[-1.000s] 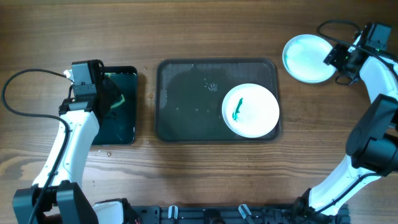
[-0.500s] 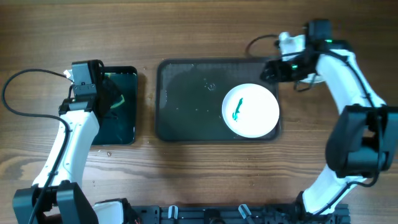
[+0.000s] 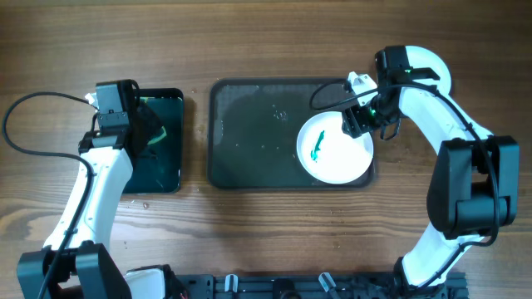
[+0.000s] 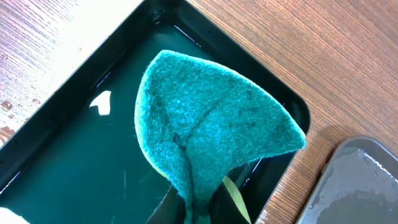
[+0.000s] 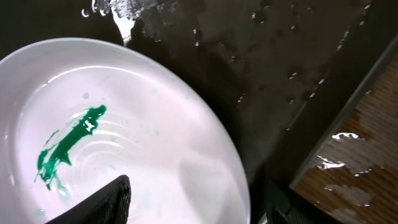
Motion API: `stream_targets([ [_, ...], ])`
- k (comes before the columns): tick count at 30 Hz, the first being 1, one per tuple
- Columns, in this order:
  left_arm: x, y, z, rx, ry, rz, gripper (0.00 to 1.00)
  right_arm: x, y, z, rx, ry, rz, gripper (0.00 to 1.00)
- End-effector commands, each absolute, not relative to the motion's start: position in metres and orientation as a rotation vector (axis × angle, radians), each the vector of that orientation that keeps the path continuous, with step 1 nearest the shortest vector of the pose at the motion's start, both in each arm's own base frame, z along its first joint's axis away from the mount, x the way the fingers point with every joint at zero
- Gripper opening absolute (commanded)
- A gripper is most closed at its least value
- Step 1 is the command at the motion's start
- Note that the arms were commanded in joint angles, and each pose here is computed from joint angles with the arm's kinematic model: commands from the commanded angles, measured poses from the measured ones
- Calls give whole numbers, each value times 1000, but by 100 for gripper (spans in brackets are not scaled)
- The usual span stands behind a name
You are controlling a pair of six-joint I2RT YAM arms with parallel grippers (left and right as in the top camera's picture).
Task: Clean dirty plates on tray and stack at the side
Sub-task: 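Reach the right gripper to the last plate and grip its rim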
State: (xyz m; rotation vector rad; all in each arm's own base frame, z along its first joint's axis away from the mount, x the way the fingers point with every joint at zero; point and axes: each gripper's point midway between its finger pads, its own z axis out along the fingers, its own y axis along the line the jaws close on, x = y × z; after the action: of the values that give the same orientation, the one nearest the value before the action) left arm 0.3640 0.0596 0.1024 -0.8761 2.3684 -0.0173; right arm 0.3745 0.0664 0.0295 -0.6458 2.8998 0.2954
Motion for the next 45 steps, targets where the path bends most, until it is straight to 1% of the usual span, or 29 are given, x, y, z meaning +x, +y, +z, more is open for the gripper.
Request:
stream_targets([
  [1,364,63,104,-890,2354,-13,7,373,79,32,-672,2870,399,65],
  [8,364,63,104,-891,2354,-14,7,363,73,30,-625,2936,369,64],
  [10,364,63,104,-890,2354,-13,7,364,68,29,-625,2942,329,67],
  [13,364,63,104,-890,2354,-13,7,375,50,26,-620,2934,152,68],
  [15,364,63,104,-890,2353,-14,6,386,50,28,-626,2889,131,69],
  [16,364,63,104,-890,2354,-13,6,393,53,29,-624,2855,148,68],
  [18,363,63,104,-890,2354,-13,7,394,60,31,-628,2838,201,68],
  [21,363,63,104,-890,2354,-13,6,387,69,31,-638,2846,286,68],
  [24,364,63,104,-890,2353,-14,7,379,72,31,-640,2870,330,65],
  [26,364,63,104,-890,2353,-13,7,373,71,30,-641,2897,337,65],
  [35,364,63,104,-889,2350,-14,6,367,71,30,-636,2920,344,65],
  [45,364,63,104,-889,2351,-15,6,371,71,29,-648,2900,337,65],
])
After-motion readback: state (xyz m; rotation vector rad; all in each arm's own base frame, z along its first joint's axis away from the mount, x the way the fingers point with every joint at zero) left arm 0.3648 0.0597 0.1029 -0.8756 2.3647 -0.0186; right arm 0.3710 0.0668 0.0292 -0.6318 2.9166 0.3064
